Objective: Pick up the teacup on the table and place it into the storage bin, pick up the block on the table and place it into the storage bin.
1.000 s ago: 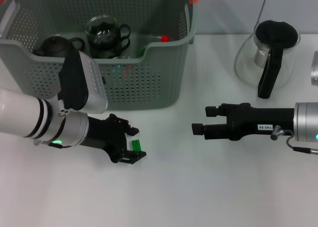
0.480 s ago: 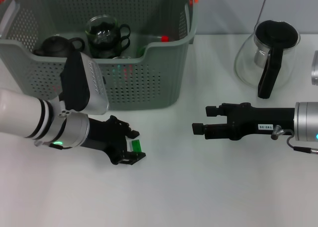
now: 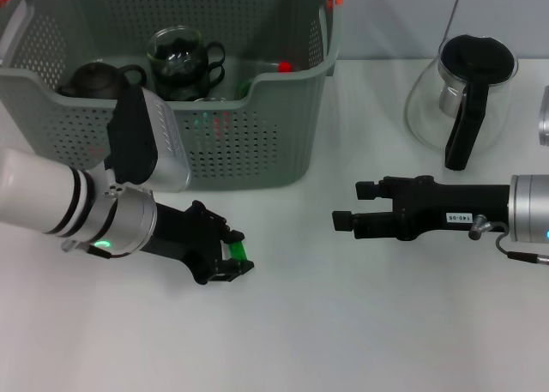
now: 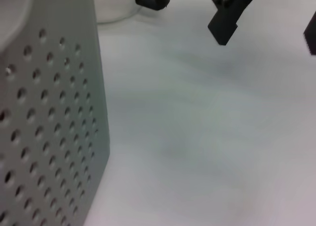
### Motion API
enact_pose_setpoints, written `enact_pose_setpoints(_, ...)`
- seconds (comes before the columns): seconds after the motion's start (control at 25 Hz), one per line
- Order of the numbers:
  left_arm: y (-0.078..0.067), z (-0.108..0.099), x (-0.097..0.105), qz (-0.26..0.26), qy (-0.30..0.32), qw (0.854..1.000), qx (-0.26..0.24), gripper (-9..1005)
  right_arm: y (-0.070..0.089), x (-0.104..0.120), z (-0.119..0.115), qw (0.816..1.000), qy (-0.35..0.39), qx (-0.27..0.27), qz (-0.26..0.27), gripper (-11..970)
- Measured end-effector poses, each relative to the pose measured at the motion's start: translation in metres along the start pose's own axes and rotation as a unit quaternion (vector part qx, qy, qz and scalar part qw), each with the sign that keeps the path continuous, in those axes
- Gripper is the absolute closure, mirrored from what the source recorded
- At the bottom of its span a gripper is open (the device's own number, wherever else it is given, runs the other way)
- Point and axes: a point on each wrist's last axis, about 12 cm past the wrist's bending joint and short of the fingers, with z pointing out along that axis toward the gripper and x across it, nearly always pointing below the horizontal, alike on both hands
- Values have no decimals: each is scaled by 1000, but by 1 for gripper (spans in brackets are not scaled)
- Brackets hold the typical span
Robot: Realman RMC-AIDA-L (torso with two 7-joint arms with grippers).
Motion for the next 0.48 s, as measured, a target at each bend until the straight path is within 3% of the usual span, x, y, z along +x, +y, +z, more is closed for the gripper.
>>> enact_pose_setpoints(0.2, -2, -15, -10, -20, -17, 999, 26, 582, -1, 0, -1, 1000, 0, 1, 1, 77)
enact_pose_setpoints(0.32, -4, -41, -22, -54, -63, 994, 71, 582, -1, 0, -2, 1000, 1, 1, 3, 77)
enact_pose_setpoints(0.44, -3, -83, -34, -99, -157, 974, 132, 582, -1, 1, -2, 1000, 2, 0, 3, 76)
enact_pose_setpoints(0.48, -2, -88, -34, -103, -169, 971, 134, 582, -1, 1, -2, 1000, 2, 0, 3, 75)
